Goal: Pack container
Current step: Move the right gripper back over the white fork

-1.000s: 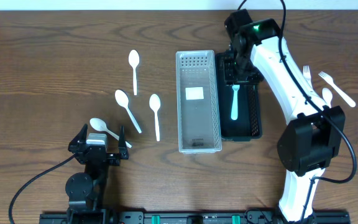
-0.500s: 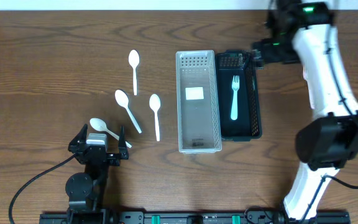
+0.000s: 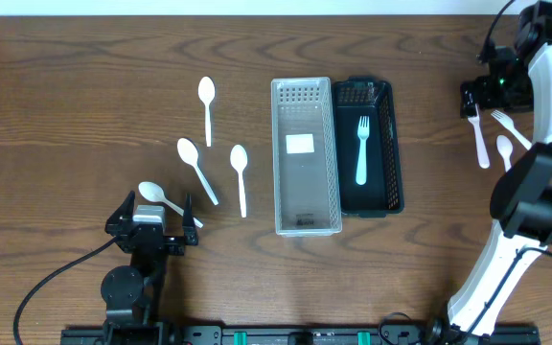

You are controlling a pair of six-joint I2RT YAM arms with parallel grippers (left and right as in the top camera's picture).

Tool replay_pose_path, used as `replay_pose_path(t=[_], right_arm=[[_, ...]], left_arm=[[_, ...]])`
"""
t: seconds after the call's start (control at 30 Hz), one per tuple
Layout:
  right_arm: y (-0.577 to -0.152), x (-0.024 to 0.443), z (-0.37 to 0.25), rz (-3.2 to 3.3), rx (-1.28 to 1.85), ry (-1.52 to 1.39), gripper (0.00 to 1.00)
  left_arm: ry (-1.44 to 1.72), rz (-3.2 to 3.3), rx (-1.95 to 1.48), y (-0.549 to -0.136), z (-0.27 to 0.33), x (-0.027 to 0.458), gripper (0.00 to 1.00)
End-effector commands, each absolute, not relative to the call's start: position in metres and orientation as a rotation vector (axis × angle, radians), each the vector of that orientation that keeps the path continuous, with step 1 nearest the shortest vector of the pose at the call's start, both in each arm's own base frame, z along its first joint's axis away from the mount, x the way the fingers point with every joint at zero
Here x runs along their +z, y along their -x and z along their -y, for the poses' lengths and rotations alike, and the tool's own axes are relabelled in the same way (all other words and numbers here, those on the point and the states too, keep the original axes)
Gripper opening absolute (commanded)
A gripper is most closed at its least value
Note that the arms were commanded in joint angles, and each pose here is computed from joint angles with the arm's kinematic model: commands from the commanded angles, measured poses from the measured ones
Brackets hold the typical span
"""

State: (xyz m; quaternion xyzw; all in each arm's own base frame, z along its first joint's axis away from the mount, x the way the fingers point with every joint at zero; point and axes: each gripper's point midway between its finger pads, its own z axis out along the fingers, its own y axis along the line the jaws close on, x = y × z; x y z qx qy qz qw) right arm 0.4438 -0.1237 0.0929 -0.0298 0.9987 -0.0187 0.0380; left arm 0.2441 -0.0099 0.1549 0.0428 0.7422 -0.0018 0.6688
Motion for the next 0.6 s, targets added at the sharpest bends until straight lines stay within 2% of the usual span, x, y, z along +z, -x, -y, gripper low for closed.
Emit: replay_pose_path(t=[0.0,0.27,0.57], right_arm=[[-0.442,0.067,0.127,-3.111,-0.014,0.104,0.99],[-0.444,0.024,0.133,-3.168,-0.016,0.095,0.99],[-0.441,-0.001,0.132,-3.215,0.006,0.069,0.99]], left_arm=[[-0.096,-1.711,-0.003,-0.244,0.009,0.14,0.98],[-0.096,-1.711,-0.003,-0.244,0.009,0.14,0.98],[-0.096,-1.711,-0.003,-0.244,0.009,0.14,0.98]])
